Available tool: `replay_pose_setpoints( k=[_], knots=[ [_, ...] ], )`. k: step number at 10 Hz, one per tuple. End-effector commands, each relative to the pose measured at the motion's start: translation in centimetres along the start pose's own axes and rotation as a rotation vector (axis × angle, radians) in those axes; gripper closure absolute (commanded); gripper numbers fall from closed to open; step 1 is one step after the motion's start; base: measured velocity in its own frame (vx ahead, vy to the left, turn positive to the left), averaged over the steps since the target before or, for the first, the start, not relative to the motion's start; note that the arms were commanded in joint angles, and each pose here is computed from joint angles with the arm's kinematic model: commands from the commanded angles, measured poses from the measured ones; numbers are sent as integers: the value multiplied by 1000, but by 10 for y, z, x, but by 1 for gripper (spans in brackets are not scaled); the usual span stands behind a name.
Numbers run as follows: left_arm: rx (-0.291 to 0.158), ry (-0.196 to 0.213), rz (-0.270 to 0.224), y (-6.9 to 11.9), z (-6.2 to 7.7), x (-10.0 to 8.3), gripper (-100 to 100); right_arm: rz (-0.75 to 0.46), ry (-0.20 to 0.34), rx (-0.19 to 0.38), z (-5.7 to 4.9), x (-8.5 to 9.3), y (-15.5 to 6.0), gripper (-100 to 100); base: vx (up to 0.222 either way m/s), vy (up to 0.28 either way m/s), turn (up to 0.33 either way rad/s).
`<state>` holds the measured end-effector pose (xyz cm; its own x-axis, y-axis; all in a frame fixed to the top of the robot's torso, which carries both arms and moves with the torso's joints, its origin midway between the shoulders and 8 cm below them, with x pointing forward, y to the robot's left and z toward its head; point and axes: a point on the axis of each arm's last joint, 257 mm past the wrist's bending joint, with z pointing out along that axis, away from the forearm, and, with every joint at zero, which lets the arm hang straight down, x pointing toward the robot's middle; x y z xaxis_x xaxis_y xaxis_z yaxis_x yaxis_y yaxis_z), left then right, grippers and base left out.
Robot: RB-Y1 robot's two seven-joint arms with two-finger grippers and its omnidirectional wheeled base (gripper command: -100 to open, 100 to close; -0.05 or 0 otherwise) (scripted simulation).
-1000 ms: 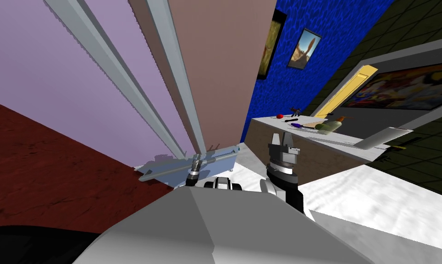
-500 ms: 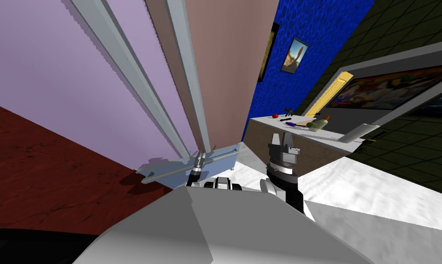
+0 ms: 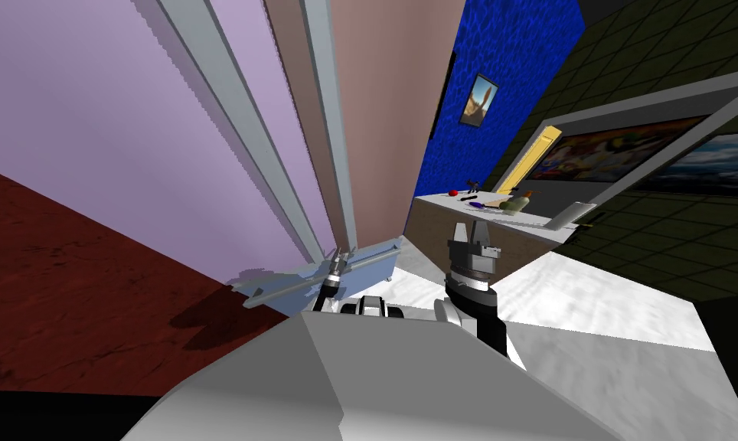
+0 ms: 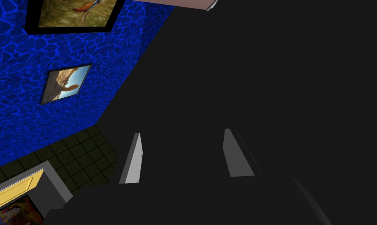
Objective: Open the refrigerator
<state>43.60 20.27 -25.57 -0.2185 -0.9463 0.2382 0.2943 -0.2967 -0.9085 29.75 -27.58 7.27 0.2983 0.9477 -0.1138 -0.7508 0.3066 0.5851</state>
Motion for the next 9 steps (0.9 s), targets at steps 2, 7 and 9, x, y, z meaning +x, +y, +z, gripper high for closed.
replay_pose_setpoints(
  k=[2, 7, 9],
  knots=[
    [17, -12, -131, 2, 19, 31, -100, 0, 0, 0, 0, 0, 0, 0, -15, 68, -42],
    [51, -51, -276, 3, 36, 70, -100, 0, 0, 0, 0, 0, 0, 0, -8, 21, -26],
    [47, -47, -265, -2, 40, 55, -100, 0, 0, 0, 0, 0, 0, 0, -2, -27, 1]
  ],
)
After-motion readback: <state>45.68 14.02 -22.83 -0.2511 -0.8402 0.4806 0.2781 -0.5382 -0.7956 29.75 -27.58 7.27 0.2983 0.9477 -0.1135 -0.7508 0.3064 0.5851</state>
